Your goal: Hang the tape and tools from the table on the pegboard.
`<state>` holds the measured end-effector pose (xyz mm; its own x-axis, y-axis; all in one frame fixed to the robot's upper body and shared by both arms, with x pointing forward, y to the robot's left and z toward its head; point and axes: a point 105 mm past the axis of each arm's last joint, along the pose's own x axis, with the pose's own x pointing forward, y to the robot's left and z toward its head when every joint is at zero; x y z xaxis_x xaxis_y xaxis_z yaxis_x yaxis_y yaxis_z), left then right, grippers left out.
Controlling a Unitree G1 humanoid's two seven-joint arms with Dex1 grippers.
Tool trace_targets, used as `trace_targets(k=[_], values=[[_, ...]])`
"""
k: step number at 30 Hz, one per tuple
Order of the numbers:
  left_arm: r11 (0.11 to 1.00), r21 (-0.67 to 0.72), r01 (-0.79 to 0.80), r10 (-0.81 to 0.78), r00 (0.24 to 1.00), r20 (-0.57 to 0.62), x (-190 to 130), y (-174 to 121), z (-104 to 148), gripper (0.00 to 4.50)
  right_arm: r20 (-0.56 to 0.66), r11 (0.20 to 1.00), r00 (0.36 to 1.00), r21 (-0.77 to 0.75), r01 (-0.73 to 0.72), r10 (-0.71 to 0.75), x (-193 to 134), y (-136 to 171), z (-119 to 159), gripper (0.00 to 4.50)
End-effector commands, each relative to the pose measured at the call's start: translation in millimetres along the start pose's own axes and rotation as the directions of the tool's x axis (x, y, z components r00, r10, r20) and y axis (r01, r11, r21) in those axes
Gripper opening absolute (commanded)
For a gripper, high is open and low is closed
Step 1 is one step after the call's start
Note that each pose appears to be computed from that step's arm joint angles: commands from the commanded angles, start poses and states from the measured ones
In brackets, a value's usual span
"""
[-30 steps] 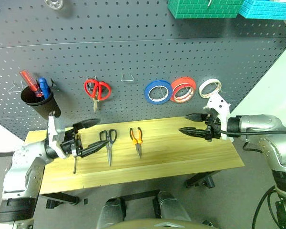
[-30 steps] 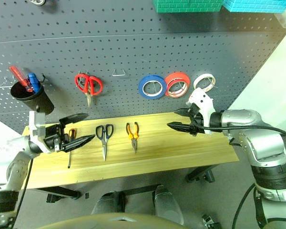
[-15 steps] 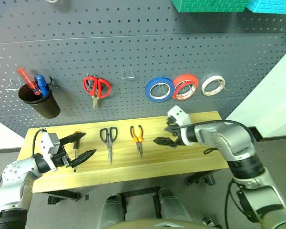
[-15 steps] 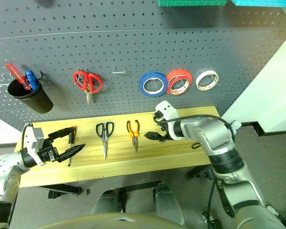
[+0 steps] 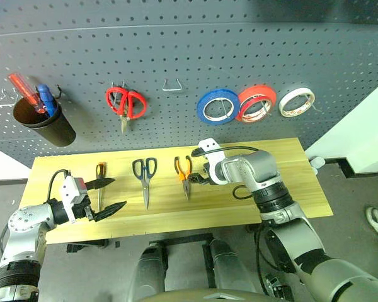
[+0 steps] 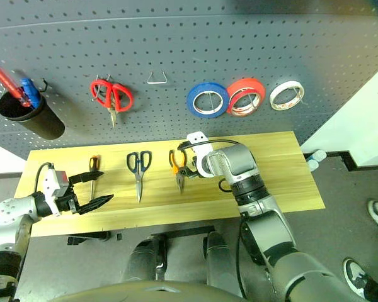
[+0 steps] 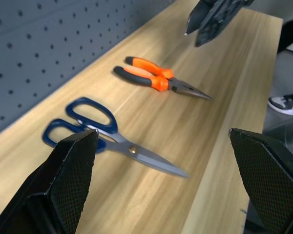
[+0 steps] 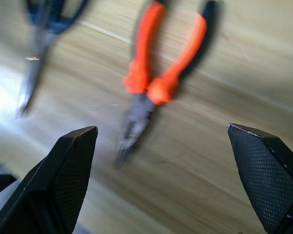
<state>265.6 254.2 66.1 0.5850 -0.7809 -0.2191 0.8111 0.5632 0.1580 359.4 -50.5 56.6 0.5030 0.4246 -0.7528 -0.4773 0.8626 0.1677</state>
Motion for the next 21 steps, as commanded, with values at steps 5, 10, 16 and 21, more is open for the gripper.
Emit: trace_targets(k=[5, 10, 16, 21], values=[[1.000, 0.014, 0.019, -0.020, 1.000, 0.013, 6.1, 5.2, 13.6, 4.50, 0.065, 0.999, 0.998, 0.025, 0.023, -0.024, 0.5, 9.2, 28.8, 4.45], [1.000, -0.003, 0.005, -0.005, 1.000, 0.013, 5.4, 13.0, 13.5, 4.50, 0.068, 1.000, 0.998, 0.015, 0.011, -0.012, 5.1, 19.8, 36.9, 4.45], [1.000, -0.008, 0.004, -0.004, 1.000, 0.026, 6.2, 22.1, 17.7, 4.50, 0.065, 1.000, 0.998, 0.000, 0.001, -0.001, 14.2, 33.1, 41.4, 4.45], [1.000, 0.012, -0.010, 0.010, 1.000, 0.024, 1.2, 28.1, 21.9, 4.50, 0.068, 1.000, 0.998, -0.019, -0.003, 0.004, 22.0, 41.8, 44.8, 4.45]])
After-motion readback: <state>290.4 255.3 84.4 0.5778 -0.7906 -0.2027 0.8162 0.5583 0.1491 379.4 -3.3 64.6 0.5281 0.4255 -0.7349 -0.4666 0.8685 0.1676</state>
